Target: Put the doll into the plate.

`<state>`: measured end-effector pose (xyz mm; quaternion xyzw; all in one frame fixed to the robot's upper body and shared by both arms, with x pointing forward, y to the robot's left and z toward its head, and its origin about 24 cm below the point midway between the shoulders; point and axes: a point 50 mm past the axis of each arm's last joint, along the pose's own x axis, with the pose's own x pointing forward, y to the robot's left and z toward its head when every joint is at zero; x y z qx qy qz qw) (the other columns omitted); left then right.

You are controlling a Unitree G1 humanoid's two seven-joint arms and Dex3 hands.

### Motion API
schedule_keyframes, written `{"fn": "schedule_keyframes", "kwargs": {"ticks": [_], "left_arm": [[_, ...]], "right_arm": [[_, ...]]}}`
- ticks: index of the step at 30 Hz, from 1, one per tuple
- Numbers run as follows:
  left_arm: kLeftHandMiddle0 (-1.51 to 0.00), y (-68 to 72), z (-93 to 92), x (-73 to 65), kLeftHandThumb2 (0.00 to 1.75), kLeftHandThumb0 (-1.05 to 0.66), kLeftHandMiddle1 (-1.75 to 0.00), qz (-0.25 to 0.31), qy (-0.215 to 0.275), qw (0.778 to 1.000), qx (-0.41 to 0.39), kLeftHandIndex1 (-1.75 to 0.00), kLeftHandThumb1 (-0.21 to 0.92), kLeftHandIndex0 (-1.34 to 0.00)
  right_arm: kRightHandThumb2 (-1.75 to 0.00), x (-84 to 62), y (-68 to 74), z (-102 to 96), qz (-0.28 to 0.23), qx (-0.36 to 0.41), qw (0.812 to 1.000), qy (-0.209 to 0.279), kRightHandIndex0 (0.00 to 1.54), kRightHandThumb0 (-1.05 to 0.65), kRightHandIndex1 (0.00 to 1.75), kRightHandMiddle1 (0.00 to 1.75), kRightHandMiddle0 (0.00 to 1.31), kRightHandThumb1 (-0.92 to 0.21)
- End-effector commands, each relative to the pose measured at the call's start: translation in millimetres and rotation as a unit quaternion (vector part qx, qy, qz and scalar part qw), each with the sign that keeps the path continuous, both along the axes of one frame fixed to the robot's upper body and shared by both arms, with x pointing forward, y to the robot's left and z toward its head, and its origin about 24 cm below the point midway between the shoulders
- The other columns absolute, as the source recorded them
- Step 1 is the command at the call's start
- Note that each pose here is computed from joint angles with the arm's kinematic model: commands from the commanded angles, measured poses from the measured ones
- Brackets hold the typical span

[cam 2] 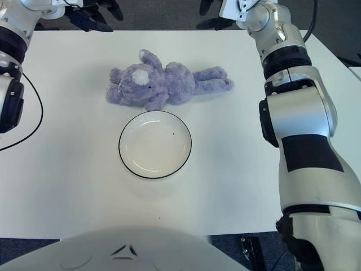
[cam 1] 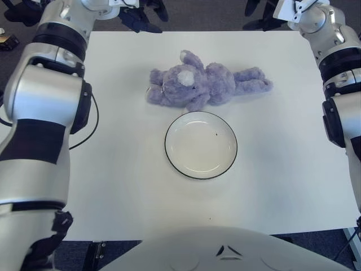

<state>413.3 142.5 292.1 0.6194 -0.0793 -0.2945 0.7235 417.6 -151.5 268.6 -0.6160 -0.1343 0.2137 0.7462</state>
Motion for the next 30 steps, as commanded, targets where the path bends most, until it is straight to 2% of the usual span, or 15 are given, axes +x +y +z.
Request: {"fn": "schedule_keyframes", "kwargs": {"ticks": [1, 4, 7, 15, 19, 28, 30], "left_arm": [[-0.6, -2.4, 7.5, -0.3, 0.42, -0.51, 0.0, 0.001, -0.012, 1.0, 0.002, -0.24, 0.92, -0.43], [-0.58, -16.5, -3.3, 2.0, 0.39, -0.53, 0.0, -0.002, 0.025, 1.0, 0.007, -0.23, 0.92, -0.43], [-0.55, -23.8, -11.2, 3.8, 0.34, -0.56, 0.0, 0.003, 0.037, 0.999, 0.013, -0.18, 0.92, -0.43], [-0.52, -25.4, -13.1, 4.5, 0.32, -0.59, 0.0, 0.007, 0.038, 0.999, 0.014, -0.14, 0.92, -0.43], [-0.49, -33.2, -33.0, 6.2, 0.35, -0.65, 0.0, 0.006, 0.053, 0.998, 0.023, -0.12, 0.92, -0.42], [-0.48, -34.2, -34.8, 6.2, 0.36, -0.67, 0.0, 0.007, 0.06, 0.998, 0.026, -0.11, 0.92, -0.42], [-0.48, -41.3, -40.1, 5.4, 0.37, -0.69, 0.0, -0.003, 0.069, 0.997, 0.04, -0.1, 0.92, -0.42]], "right_arm": [[-0.15, -1.0, 0.0, 13.1, 0.001, -0.008, 1.0, -0.012, 0.59, -0.47, 0.35, 0.48, 0.32, -0.92], [-0.12, 1.0, 5.6, 14.5, -0.005, -0.005, 0.999, 0.041, 0.57, -0.53, 0.24, 0.38, 0.27, -0.92], [-0.09, 1.5, 10.6, 15.4, -0.004, -0.01, 0.999, 0.042, 0.57, -0.57, 0.13, 0.3, 0.26, -0.92], [-0.07, 1.6, 11.6, 15.6, -0.005, -0.013, 0.999, 0.041, 0.58, -0.6, 0.06, 0.25, 0.26, -0.92], [-0.09, 3.0, 16.5, 9.4, -0.007, -0.031, 0.999, 0.041, 0.52, -0.66, 0.03, 0.21, 0.23, -0.92], [-0.11, 2.9, 17.5, 8.0, -0.005, -0.035, 0.998, 0.057, 0.5, -0.69, 0.01, 0.18, 0.22, -0.92], [-0.11, 3.8, 22.2, 0.8, -0.007, -0.04, 0.995, 0.094, 0.46, -0.71, 0.0, 0.17, 0.21, -0.92]]}}
